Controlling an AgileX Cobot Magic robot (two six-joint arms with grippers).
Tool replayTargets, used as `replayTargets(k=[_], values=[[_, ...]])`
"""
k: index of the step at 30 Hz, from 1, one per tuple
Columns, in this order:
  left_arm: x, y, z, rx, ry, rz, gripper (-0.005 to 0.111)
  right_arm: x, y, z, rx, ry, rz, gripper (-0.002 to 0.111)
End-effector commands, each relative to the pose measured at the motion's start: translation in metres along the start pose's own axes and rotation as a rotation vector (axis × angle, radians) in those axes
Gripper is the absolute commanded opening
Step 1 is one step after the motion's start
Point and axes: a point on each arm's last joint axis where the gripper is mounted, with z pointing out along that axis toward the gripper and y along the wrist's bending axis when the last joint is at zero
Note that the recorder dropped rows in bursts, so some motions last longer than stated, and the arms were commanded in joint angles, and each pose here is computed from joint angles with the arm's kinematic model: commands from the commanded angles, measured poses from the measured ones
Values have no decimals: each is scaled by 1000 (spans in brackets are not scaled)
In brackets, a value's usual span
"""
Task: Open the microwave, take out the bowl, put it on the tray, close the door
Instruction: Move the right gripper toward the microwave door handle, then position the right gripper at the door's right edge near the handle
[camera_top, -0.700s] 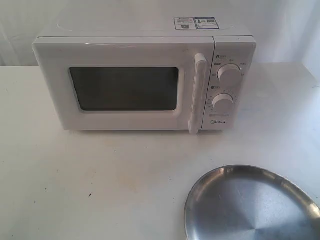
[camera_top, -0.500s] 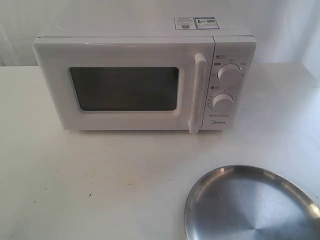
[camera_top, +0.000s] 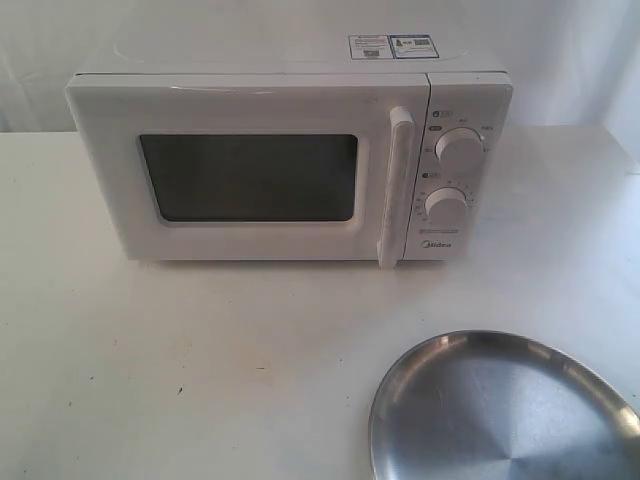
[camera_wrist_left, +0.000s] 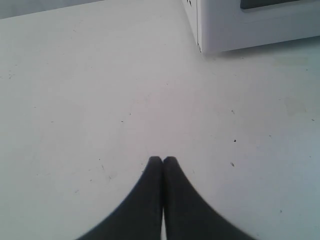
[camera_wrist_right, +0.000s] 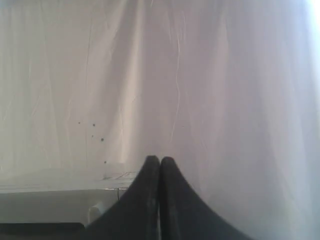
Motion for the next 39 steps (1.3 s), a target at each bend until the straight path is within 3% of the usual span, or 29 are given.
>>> replayTargets(k=[1, 3, 5, 7, 12, 16, 19, 23, 27, 31, 37, 39], values=[[-1, 0, 0, 6, -4, -6, 0, -7, 14, 39, -142, 92, -54, 0], [-1, 0, 0, 6, -4, -6, 0, 2, 30, 77, -353, 229, -140, 0], [-1, 0, 0, 6, -4, -6, 0, 35, 46, 107, -685, 400, -294, 0], [-1, 0, 0, 6, -4, -6, 0, 69, 50, 129, -852, 500, -213, 0], [-1, 0, 0, 6, -4, -6, 0, 140, 34, 163, -1069, 585, -35, 0], [-1, 0, 0, 6, -4, -6, 0, 176, -22, 178, -964, 695, -18, 0], [-1, 0, 0, 6, -4, -6, 0, 182, -40, 178, -892, 735, 37, 0], [-1, 0, 0, 6, -4, -6, 0, 182, -43, 180, -892, 688, -33, 0], [-1, 0, 0, 6, -4, -6, 0, 181, -45, 190, -815, 613, -69, 0], [-1, 0, 0, 6, -4, -6, 0, 181, -40, 193, -839, 547, -172, 3], [-1, 0, 0, 6, -4, -6, 0, 179, -41, 202, -726, 512, -138, 21], [-1, 0, 0, 6, -4, -6, 0, 184, -38, 202, -721, 533, -129, 34]])
